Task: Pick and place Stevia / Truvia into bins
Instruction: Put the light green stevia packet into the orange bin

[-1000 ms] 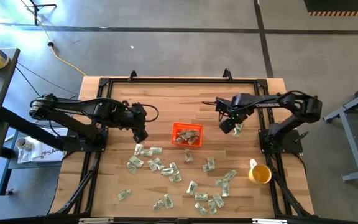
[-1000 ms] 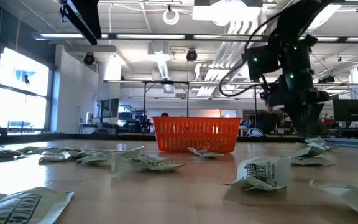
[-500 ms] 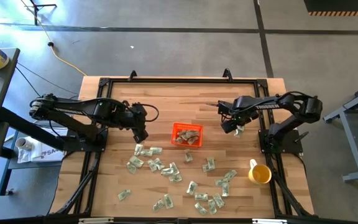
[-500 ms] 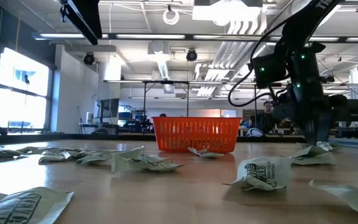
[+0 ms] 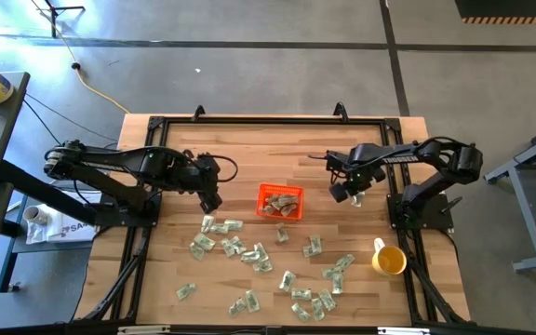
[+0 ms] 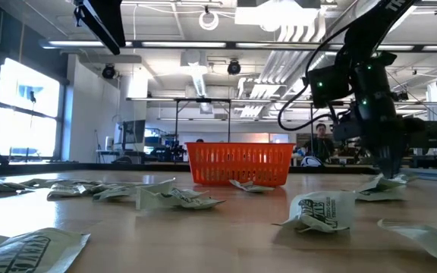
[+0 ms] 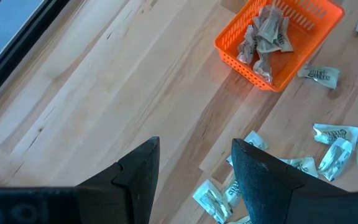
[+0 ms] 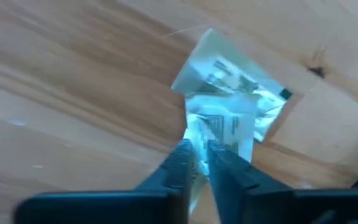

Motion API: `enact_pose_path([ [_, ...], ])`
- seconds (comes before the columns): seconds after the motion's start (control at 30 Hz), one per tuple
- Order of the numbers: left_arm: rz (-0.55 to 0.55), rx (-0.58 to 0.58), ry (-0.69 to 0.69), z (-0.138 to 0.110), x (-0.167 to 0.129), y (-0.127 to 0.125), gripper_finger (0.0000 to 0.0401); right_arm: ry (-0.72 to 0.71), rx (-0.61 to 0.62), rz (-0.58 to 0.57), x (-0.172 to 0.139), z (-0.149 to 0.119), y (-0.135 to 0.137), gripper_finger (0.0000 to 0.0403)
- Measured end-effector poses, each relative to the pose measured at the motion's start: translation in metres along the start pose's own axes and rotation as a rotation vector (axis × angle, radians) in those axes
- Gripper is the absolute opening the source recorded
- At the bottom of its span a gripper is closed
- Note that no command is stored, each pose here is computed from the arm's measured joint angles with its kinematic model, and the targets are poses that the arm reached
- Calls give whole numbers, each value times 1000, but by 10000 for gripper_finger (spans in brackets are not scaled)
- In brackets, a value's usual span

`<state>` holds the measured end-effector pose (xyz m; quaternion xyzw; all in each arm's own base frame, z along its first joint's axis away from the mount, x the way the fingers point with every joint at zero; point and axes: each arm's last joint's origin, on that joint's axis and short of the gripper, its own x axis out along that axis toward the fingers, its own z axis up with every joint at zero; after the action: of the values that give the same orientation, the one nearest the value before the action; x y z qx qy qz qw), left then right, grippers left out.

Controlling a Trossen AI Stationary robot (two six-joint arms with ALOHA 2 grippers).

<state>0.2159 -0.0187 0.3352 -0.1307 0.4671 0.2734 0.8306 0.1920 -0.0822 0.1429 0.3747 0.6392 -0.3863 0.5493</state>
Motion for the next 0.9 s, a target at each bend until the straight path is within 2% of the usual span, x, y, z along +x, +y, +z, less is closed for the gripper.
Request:
enact_pose_path([
  [0.1, 0, 0, 0, 0, 0, 0, 232, 8, -6, 36, 0, 1, 2, 7],
  [0.23, 0, 0, 0, 0, 0, 0, 232, 3, -12, 122, 0, 4, 7, 13],
  [0.37, 0, -1, 0, 0, 0, 0, 232, -25, -27, 212, -2, 7, 15, 2],
  [0.43, 0, -4, 0, 0, 0, 0, 232, -57, -11, 200, -3, 5, 18, 6],
  [0.57, 0, -11, 0, 0, 0, 0, 232, -77, 11, 91, -6, -2, 13, 15],
  [0.73, 0, -11, 0, 0, 0, 0, 232, -43, -6, 5, -7, -11, 7, 54],
  [0.9, -1, -11, 0, 0, 0, 0, 232, -113, -33, 67, -21, -19, 8, 124],
])
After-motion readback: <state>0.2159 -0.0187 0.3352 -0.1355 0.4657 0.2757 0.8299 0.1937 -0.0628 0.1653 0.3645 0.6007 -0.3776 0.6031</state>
